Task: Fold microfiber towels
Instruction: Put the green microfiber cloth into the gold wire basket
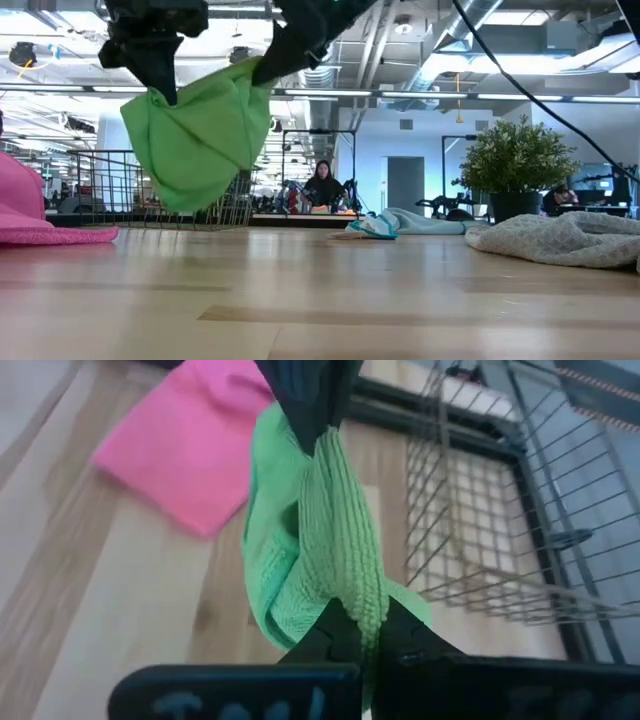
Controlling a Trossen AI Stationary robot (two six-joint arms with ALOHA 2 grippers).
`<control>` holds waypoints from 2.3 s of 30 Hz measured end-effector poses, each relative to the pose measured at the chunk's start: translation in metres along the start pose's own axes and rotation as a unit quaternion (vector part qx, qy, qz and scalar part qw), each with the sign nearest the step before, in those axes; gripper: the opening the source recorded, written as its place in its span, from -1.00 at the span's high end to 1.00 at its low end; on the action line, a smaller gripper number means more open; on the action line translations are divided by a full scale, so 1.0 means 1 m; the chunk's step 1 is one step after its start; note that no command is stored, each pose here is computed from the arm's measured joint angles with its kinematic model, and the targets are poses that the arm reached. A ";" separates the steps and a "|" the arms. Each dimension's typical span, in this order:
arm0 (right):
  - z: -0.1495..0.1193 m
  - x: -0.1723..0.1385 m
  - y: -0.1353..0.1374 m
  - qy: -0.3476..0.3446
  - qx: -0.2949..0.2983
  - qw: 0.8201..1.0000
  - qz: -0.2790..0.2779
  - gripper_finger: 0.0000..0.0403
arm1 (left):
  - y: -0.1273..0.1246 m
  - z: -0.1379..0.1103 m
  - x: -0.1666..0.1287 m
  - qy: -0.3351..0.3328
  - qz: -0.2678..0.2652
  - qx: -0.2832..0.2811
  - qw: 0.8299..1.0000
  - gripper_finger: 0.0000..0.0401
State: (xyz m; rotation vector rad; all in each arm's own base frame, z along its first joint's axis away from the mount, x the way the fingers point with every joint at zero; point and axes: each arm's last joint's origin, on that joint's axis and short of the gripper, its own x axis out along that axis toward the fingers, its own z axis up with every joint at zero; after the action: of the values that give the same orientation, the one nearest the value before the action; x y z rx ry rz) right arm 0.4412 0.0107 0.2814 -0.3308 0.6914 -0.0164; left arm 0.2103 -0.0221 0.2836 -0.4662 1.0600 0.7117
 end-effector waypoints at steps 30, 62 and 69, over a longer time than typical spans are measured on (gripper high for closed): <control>0.004 0.015 -0.103 -0.172 0.074 0.978 -0.095 0.96 | 0.068 0.024 -0.039 -0.255 0.223 0.011 0.941 1.00; -0.023 0.089 -0.184 -0.109 0.123 0.979 -0.122 0.95 | 0.131 0.065 0.054 -0.134 0.323 -0.021 0.937 1.00; -0.033 0.103 -0.185 -0.105 0.133 0.978 -0.118 0.94 | 0.140 0.078 0.074 -0.114 0.351 -0.006 0.930 1.00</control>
State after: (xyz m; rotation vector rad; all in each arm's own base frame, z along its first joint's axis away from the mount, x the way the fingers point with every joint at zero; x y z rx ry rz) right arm 0.5169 -0.1873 0.2499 -0.1530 0.4294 -0.2945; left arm 0.1797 0.1483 0.2478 0.0094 0.9958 1.3703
